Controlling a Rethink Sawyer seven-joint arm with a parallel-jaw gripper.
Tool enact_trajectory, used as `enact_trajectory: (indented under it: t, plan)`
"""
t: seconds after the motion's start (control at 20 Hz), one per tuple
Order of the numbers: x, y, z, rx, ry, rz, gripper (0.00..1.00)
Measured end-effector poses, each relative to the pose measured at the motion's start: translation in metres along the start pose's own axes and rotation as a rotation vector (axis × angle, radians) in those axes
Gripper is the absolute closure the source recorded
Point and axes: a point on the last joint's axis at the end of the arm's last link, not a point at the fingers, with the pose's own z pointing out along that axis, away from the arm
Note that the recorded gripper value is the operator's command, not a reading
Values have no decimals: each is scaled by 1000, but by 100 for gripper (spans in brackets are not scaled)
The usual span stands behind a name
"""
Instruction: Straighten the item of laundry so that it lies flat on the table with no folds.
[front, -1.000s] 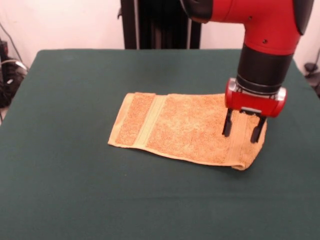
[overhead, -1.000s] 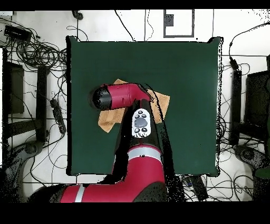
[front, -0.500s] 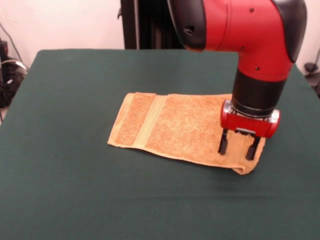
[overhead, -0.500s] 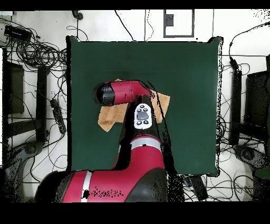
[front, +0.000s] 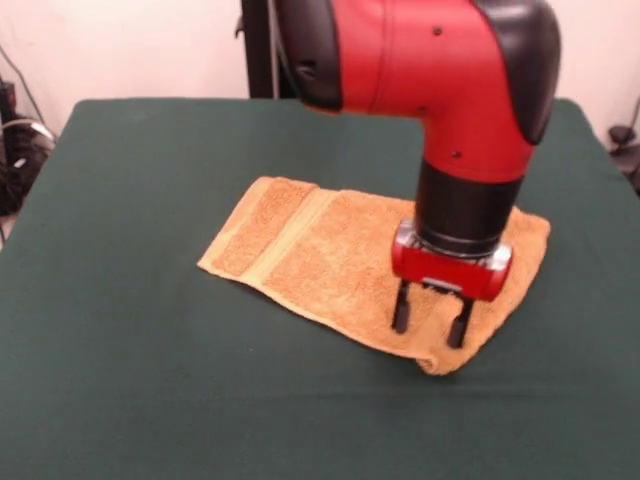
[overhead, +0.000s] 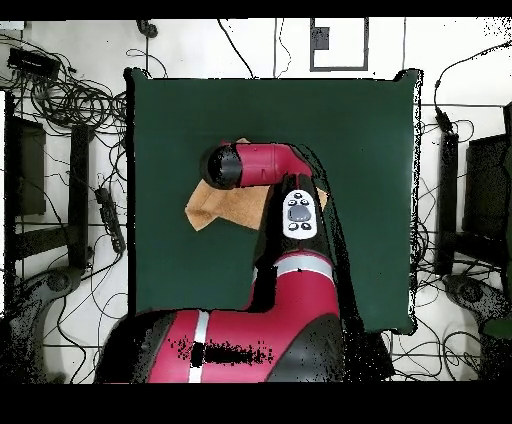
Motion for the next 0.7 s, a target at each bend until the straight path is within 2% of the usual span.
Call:
enact_trajectory:
  t: [0.2, 0.25, 0.7]
  plan:
    - [-18, -15, 4, 1, -17, 25, 0]
    - [-22, -18, 5, 1, -21, 30, 100]
    - [-36, -29, 9, 11, -45, 27, 100]
